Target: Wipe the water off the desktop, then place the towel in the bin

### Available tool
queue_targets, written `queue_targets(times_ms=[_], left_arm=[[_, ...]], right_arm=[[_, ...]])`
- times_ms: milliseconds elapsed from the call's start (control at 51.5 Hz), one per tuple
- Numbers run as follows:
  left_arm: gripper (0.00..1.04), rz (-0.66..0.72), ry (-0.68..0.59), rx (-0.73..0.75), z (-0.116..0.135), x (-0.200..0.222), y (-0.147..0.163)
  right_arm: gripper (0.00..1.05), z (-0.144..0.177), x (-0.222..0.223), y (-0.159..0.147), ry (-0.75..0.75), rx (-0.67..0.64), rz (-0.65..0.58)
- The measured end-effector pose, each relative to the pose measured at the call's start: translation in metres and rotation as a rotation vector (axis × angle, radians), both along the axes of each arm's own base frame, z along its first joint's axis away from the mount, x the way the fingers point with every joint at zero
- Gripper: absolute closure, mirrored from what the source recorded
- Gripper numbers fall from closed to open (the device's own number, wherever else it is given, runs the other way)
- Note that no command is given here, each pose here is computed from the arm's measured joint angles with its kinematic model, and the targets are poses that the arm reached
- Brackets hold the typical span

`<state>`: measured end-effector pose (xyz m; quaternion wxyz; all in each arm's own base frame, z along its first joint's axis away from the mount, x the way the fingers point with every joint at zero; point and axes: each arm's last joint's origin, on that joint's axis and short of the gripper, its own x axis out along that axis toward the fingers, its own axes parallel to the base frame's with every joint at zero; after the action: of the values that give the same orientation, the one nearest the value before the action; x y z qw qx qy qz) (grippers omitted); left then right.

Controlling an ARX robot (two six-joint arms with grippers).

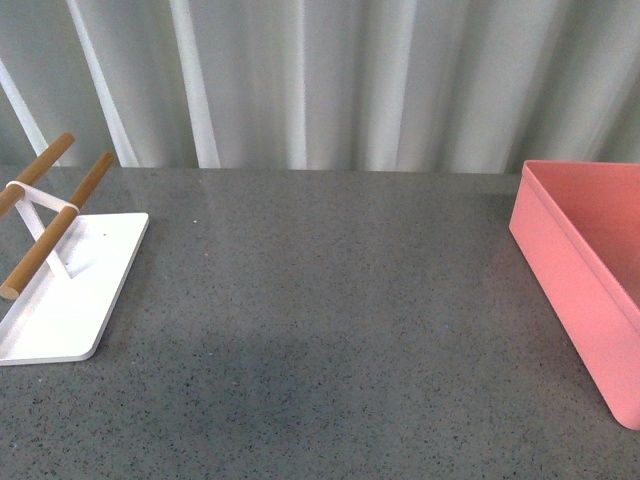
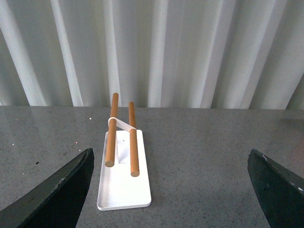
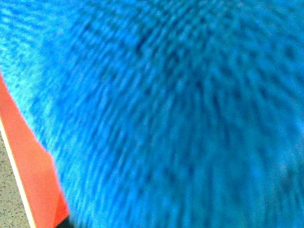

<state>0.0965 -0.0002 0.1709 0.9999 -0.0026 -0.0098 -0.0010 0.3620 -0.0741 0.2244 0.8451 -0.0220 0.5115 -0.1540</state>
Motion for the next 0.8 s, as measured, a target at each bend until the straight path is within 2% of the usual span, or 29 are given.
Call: queue_targets(times_ms=[233,252,524,582,621,660,718,795], left_arm=[[0.07,0.000,0.000,0.000,0.000,0.000,0.000],[0.07,0.000,0.000,0.000,0.000,0.000,0.000],[0.07,0.000,0.000,0.000,0.000,0.000,0.000],[0.07,0.000,0.000,0.000,0.000,0.000,0.000],[0.07,0.003,0.000,0.000,0.000,0.000,0.000],[0.07,0.001,0.000,0.000,0.000,0.000,0.000],[0.07,0.000,0.000,0.000,0.000,0.000,0.000],[0.07,0.000,0.000,0.000,0.000,0.000,0.000]], right_arm=[[0.06,0.000,0.000,0.000,-0.001,0.000,0.000],[0.05,0.000,0.000,0.000,-0.001,0.000,0.000],[0.08,-0.001,0.000,0.000,-0.028,0.017,0.006],[0.19,-0.014,-0.006,0.004,-0.315,0.152,0.119],[0.26,-0.025,-0.017,0.009,-0.451,0.188,0.188],[0.33,-0.034,-0.029,0.015,-0.578,0.176,0.234],[0.48,-0.037,-0.051,0.026,-0.854,0.099,0.297],[0.60,-0.025,-0.069,0.034,-1.030,0.046,0.332]])
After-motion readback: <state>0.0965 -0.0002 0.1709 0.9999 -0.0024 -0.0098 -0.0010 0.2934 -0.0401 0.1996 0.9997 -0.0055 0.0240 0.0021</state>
